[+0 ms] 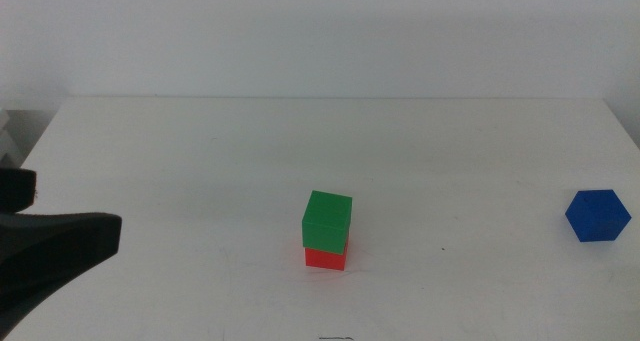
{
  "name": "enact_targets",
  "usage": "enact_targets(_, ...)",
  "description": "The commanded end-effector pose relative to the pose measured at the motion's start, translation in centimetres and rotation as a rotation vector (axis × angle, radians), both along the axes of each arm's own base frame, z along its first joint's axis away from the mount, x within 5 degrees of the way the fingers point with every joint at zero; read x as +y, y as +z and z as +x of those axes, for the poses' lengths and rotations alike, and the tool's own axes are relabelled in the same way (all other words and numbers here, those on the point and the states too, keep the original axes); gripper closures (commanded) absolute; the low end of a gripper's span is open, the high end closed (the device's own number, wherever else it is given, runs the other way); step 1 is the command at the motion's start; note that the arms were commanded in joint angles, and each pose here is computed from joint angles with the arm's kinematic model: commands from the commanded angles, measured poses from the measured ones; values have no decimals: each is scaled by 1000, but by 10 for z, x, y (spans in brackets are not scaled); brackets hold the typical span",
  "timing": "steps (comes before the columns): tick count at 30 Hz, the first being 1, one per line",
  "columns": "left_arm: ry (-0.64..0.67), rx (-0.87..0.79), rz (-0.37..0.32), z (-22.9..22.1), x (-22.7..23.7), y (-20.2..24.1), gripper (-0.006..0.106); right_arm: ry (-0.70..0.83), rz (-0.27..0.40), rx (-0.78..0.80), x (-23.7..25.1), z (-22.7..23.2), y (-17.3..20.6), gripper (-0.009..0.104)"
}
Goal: Stack red cubes first, then green, then blue cubes in a specific spot.
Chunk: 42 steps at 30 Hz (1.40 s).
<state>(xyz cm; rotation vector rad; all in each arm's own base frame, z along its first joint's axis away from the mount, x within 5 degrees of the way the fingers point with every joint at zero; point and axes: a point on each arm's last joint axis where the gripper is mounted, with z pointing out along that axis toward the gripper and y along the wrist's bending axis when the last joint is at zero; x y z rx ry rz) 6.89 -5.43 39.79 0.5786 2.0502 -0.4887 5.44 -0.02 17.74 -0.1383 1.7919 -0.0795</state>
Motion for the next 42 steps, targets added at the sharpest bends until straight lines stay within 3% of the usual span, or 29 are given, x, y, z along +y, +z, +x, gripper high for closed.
enact_targets(1,5,-60,-51,3,-2,11,9,9,1,-149,1,0,17,13)
enact_targets(4,5,-60,-51,3,-2,11,9,26,39,-295,3,0,30,13)
enact_targets(8,5,-60,-51,3,-2,11,9,48,40,-434,4,-2,43,13)
enact_targets(17,5,-60,-51,3,-2,11,9,56,47,-494,5,-4,49,13)
enact_targets(20,5,-60,-51,3,-2,11,9,31,128,-376,3,-1,56,13)
enact_targets(23,5,-60,-51,3,-2,11,9,7,146,-209,3,8,87,13)
enact_targets(26,5,-60,-51,3,-2,11,9,-11,219,-68,4,25,121,13)
enact_targets(31,5,-60,-51,3,-2,11,9,-17,230,-9,6,55,159,13)
enact_targets(34,5,-60,-51,3,-2,11,9,-21,245,40,8,73,159,13)
enact_targets(39,5,-60,-51,3,-2,11,9,-29,336,142,12,91,146,13)
enact_targets(42,5,-61,-51,3,-2,11,9,-28,325,194,13,98,142,13)
